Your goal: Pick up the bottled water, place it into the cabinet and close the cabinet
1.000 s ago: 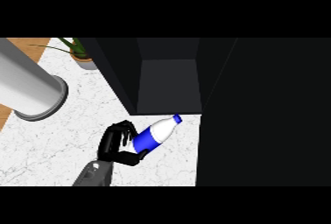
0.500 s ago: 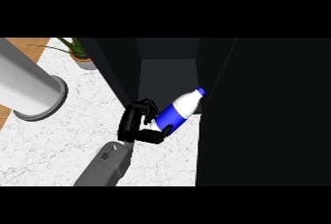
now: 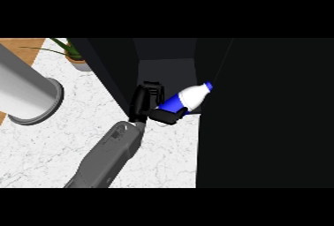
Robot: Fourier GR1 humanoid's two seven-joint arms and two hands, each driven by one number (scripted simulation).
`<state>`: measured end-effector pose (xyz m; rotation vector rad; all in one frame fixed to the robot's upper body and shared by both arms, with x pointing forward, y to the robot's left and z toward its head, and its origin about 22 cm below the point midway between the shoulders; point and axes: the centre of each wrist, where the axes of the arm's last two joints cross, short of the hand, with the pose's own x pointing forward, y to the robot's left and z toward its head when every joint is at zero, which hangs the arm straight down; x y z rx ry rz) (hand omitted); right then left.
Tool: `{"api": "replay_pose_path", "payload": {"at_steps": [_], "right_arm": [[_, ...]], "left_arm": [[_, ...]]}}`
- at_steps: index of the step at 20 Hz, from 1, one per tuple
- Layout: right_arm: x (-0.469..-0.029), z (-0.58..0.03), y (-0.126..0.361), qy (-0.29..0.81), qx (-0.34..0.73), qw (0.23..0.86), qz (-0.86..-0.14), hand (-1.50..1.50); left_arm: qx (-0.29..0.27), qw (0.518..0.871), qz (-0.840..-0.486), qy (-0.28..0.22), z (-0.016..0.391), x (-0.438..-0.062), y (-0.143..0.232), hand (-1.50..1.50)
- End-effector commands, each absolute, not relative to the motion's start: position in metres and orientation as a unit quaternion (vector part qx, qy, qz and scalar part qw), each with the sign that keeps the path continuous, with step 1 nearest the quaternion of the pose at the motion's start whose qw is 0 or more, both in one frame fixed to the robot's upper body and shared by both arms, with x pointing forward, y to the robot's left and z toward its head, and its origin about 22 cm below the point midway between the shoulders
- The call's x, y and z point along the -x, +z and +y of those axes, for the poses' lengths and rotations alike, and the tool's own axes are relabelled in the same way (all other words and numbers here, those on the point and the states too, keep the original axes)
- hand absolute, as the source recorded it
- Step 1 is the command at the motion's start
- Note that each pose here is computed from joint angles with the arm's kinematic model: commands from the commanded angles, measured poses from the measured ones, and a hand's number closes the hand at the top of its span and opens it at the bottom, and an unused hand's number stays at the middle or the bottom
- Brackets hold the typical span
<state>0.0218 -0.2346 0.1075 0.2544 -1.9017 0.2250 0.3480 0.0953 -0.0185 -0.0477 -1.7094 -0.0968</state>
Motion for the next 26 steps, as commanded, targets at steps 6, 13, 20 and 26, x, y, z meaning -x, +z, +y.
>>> {"api": "replay_pose_path", "payload": {"at_steps": [6,13,20,26], "right_arm": [[-0.024,-0.238,0.137,0.077,-0.122,0.551,-0.822,-1.50],[-0.021,-0.241,0.119,0.083,-0.134,0.551,-0.819,-1.50],[-0.019,-0.241,0.122,0.086,-0.140,0.555,-0.815,-1.50],[-0.021,-0.246,0.123,0.088,-0.145,0.544,-0.822,-1.50]], "left_arm": [[-0.001,0.680,-0.733,-0.007,0.083,-0.389,0.010,1.50],[-0.169,0.656,-0.735,-0.026,0.083,-0.407,0.017,1.50],[-0.263,0.641,-0.720,-0.054,0.090,-0.422,0.024,-1.50],[-0.261,0.610,-0.747,-0.035,0.096,-0.432,0.040,-1.50]]}}
